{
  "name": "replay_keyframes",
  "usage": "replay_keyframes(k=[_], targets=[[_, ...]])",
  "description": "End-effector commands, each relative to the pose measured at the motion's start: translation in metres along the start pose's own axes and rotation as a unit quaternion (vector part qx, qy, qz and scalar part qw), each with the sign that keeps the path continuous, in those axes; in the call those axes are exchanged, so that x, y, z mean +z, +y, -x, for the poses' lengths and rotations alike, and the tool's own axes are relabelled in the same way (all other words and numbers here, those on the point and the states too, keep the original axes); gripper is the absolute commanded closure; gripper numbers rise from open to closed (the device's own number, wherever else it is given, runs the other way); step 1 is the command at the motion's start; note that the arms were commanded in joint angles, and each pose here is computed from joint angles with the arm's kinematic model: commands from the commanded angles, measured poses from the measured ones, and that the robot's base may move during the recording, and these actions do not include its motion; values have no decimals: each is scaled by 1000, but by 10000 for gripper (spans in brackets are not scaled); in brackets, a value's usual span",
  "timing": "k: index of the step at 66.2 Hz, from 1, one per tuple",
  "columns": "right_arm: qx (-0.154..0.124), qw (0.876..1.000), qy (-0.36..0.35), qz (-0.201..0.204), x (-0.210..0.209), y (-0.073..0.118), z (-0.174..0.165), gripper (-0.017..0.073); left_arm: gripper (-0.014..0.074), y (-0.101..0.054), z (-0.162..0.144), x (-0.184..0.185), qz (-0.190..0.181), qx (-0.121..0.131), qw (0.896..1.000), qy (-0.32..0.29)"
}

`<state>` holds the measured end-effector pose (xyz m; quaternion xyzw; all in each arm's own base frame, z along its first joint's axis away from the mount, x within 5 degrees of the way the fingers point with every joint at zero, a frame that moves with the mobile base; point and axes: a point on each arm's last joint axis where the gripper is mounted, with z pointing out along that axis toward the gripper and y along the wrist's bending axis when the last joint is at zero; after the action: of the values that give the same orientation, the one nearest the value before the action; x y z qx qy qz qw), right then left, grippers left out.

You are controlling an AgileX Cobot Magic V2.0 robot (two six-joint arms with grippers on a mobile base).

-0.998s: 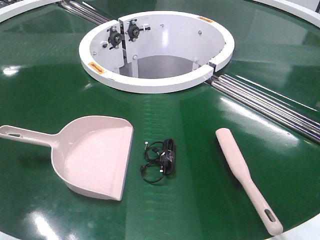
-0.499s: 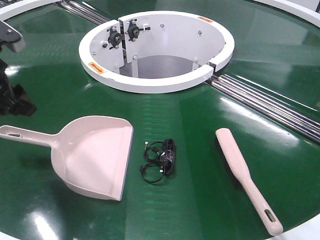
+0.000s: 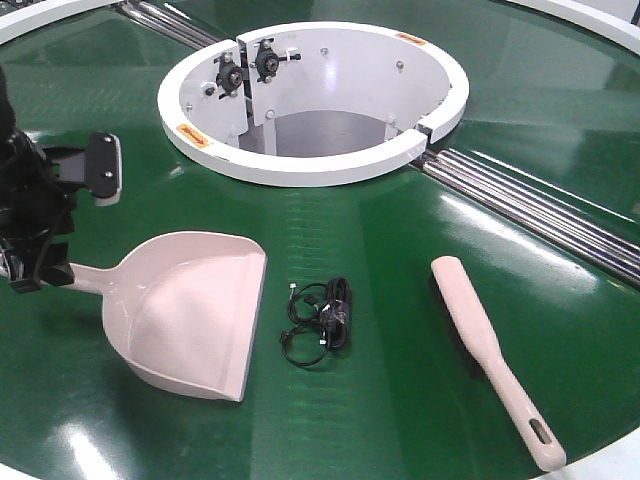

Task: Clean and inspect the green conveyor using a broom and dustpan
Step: 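Lower the left gripper onto the pink dustpan handle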

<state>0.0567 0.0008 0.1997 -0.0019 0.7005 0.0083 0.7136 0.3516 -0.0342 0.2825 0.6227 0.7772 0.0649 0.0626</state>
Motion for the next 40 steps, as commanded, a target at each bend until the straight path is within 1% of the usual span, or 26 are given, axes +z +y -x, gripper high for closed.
replay_keyframes(k=[1,9,18,28,32,40], targets=[[-2,999,-43,0,-1,0,6,568,113,5,3,-13,33,23,999,-6],[-2,999,-43,0,-1,0,6,568,113,8,3,-3,30,42,999,1],[-2,999,-43,0,-1,0,6,568,113,13,5,3,43,77,996,-2],[-2,999,-43,0,-1,0,6,568,113,17,5,10,42,92,995,8],[-2,999,-43,0,-1,0,6,568,113,18,6,14,40,93,995,8],[-2,999,-43,0,-1,0,6,568,113,19,8,20,36,107,994,6]])
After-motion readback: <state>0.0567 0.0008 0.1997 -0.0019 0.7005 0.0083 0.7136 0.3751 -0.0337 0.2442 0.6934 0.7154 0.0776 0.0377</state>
